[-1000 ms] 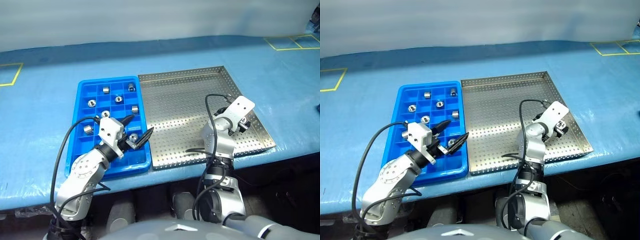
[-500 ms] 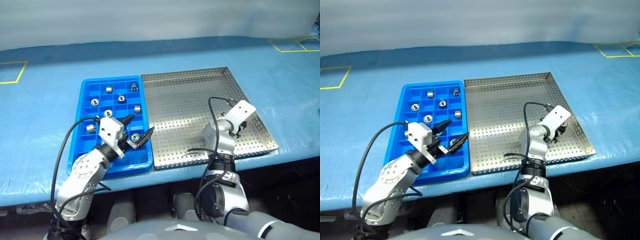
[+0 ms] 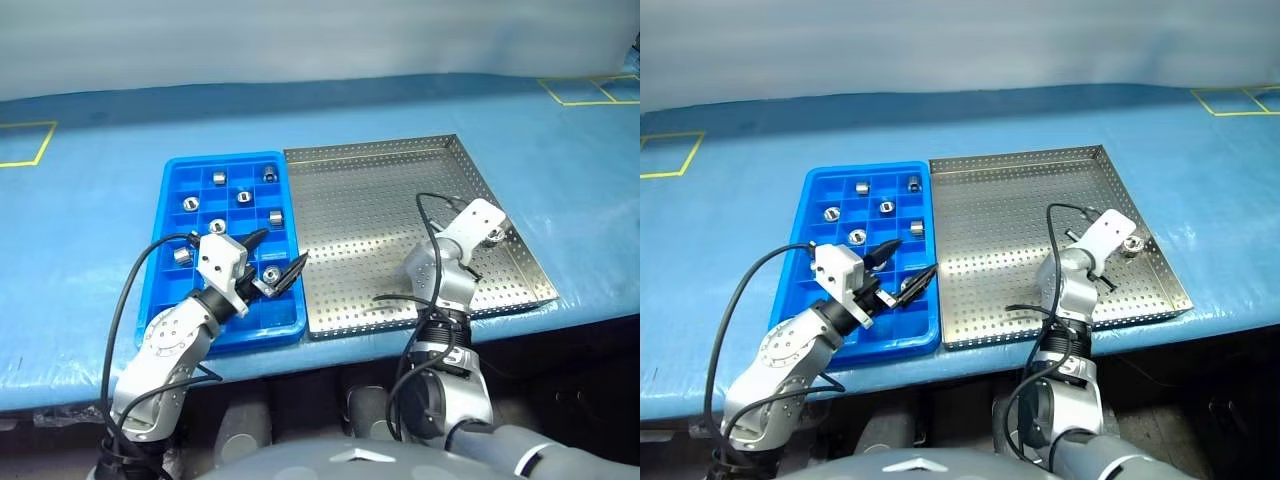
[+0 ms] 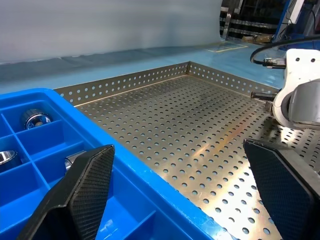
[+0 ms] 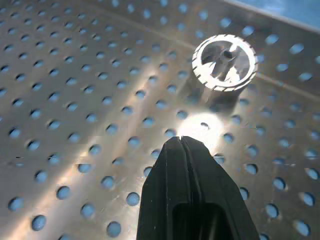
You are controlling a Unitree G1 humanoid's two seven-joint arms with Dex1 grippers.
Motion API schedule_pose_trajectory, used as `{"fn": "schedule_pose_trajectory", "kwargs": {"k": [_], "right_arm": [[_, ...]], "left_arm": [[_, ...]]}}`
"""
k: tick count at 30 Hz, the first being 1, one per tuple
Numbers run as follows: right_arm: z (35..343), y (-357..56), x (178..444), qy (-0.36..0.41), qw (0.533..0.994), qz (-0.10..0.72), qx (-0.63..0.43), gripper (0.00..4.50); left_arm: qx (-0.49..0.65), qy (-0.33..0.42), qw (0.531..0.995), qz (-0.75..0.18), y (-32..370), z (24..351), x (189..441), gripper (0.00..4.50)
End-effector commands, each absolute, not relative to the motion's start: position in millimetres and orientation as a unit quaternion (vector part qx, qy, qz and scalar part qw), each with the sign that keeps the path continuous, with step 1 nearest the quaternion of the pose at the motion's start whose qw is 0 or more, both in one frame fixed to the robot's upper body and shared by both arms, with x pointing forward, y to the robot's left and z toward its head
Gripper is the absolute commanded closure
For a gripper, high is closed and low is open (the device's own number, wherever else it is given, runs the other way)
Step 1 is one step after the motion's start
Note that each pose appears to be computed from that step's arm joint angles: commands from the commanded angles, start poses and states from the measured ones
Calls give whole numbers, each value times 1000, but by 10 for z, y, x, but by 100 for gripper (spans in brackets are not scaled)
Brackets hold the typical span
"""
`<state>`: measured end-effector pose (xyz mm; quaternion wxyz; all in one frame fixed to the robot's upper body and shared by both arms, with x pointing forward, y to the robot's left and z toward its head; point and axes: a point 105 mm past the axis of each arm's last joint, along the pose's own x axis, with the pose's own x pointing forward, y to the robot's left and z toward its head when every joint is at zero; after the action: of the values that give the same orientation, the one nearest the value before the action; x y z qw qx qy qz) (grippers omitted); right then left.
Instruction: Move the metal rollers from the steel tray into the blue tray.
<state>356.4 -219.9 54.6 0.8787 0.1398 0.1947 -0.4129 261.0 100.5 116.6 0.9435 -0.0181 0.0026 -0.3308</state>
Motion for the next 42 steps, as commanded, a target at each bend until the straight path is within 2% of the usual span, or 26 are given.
{"fn": "schedule_pose_trajectory", "kwargs": {"k": [1,5,11,23,40,42], "right_arm": [[794,-2028,3665,165,895,-376,175,358],[839,-2018,3706,157,896,-376,177,225],[824,-2274,3655,155,864,-452,159,31],[722,-2617,3693,161,828,-521,133,31],[613,-2900,3750,167,829,-527,87,31],[605,-2921,3741,167,828,-529,80,72]], "left_arm": [[-17,-31,941,-337,972,1336,2574,0],[-18,-31,941,-336,972,1336,2577,0],[-20,-33,943,-330,985,1339,2576,0],[-20,-37,944,-329,982,1356,2574,0],[-20,-35,944,-329,999,1347,2578,0],[-20,-35,944,-328,1003,1343,2581,0]]}}
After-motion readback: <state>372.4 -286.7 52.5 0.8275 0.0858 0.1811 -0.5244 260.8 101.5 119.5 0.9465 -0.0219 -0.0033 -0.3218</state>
